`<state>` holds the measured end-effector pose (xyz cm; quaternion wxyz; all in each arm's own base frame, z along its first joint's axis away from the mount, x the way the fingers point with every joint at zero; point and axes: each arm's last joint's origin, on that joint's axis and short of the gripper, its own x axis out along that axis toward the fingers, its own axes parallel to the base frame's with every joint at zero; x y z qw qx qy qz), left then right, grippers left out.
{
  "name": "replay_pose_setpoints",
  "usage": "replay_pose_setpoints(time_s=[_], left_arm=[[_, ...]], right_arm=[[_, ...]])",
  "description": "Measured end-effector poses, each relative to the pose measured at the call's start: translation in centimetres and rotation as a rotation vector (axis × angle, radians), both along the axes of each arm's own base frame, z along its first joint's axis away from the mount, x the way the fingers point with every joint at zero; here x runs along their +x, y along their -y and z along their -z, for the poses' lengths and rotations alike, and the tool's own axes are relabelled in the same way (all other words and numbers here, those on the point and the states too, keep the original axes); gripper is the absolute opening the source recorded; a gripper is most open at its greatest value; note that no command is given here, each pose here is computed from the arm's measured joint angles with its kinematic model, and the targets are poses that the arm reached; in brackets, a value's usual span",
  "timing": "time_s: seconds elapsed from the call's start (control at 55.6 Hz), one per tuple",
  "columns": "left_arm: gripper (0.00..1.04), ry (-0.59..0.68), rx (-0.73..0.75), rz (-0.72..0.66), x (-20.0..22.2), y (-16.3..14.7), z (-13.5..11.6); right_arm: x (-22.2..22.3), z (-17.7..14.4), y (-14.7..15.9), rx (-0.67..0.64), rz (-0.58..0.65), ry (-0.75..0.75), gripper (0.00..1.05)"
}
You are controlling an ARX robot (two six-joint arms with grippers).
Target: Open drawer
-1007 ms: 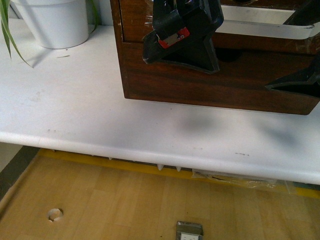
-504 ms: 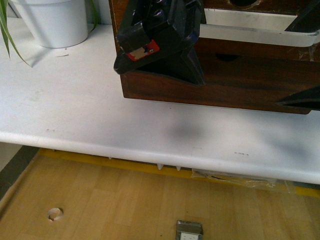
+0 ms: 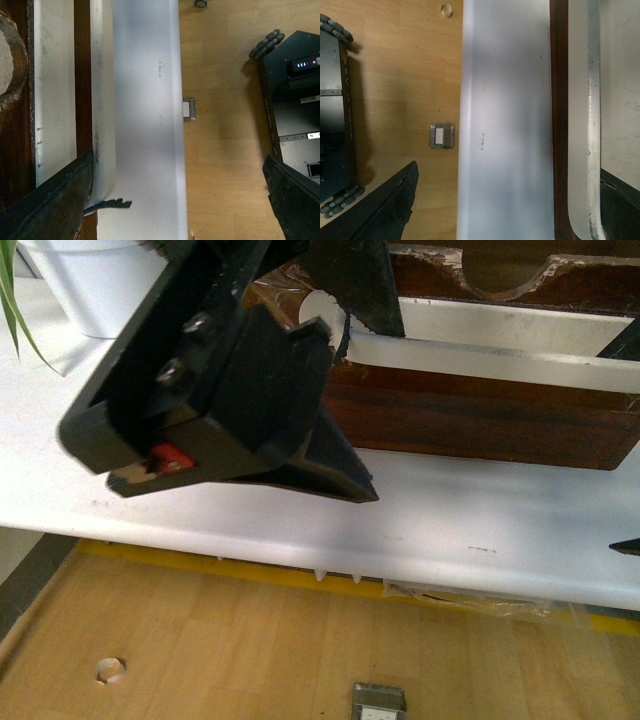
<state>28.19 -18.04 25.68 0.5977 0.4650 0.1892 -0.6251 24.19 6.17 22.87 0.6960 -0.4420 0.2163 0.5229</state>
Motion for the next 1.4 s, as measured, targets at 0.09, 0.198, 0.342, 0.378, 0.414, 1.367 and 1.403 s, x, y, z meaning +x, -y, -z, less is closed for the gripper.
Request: replay_pose_setpoints(time_s=[0.09,0.198,0.342,0.378,0.414,1.367,1.403], left_arm=[[0.99,0.006,-0.006,0.001,-0.6,-0.3,0.1],[0.99,0.016,-0.021,-0.003,-1.0,-0.6,0.3],[0.99,0.070,-0.071,-0.048,-1.2,-0.8,0.4],[0.99,0.102,-0.112,-0.077,-1.1,-1.0,0.2],[0.99,0.131,-0.150,-0.103,-1.1,-1.4,-0.1],[0.99,0.476,-0.953,-1.552,-11.9,-17.0,3.8],[0.99,0.493,-0.952,-1.636,-12.3,-17.6,4.2]], right_arm=[[-0.5,0.0,0.0,0.002,-0.011,-0.004,0.96],[-1.0,0.1,0.1,0.004,-0.018,-0.004,0.96],[-1.5,0.0,0.4,0.047,-0.016,0.014,0.96],[-1.7,-0.1,0.7,0.075,-0.016,0.023,0.96],[-2.0,-0.5,1.0,0.118,-0.011,0.042,0.96],[-11.7,3.2,7.3,0.837,0.730,0.239,0.96],[-11.9,3.5,7.4,0.844,0.760,0.229,0.96]])
